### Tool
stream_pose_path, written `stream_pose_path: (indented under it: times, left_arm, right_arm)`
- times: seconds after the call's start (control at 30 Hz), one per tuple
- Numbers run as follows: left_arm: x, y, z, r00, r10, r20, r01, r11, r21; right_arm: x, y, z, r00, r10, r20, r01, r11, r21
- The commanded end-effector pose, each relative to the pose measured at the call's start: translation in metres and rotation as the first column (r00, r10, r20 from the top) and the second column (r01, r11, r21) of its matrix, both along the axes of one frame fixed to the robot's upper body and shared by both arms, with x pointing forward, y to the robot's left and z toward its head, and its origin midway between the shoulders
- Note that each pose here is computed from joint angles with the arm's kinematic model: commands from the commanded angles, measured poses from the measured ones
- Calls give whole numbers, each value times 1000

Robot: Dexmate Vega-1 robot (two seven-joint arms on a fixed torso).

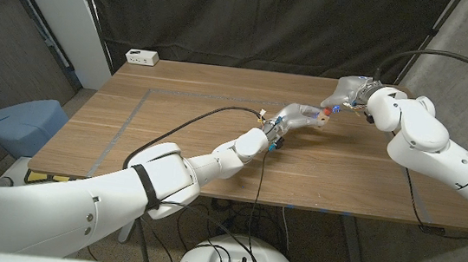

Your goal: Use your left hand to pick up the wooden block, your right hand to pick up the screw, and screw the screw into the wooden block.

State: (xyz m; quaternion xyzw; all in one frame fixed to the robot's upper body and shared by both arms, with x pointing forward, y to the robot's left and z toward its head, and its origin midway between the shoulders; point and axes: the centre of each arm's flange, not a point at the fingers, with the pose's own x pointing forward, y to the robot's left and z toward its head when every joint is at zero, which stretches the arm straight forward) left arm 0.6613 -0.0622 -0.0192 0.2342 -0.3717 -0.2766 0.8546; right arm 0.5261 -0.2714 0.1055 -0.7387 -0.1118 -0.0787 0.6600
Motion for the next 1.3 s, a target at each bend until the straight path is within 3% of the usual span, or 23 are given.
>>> stream_pose_path:
  times: [0.03, 0.57, 1.1, 1.3]
  left_arm:
    - [-1, 1, 1, 1000, -2, 7, 2, 1000, -3]
    - [-2, 2, 2, 1000, -8, 16, 8, 1000, -14]
    - [1, 5, 8, 1000, -1, 7, 1, 999, -33]
    - [4, 6, 9, 1000, 4, -18, -5, 999, -45]
  right_arm:
    - [-5, -5, 1, 1000, -6, 8, 6, 1000, 31]
    - [-13, -13, 1, 998, -6, 61, 0, 994, 108]
    - [-16, -22, -10, 987, 17, 161, -58, 966, 251]
    - [-17, -26, -19, 971, 19, 237, -95, 946, 310]
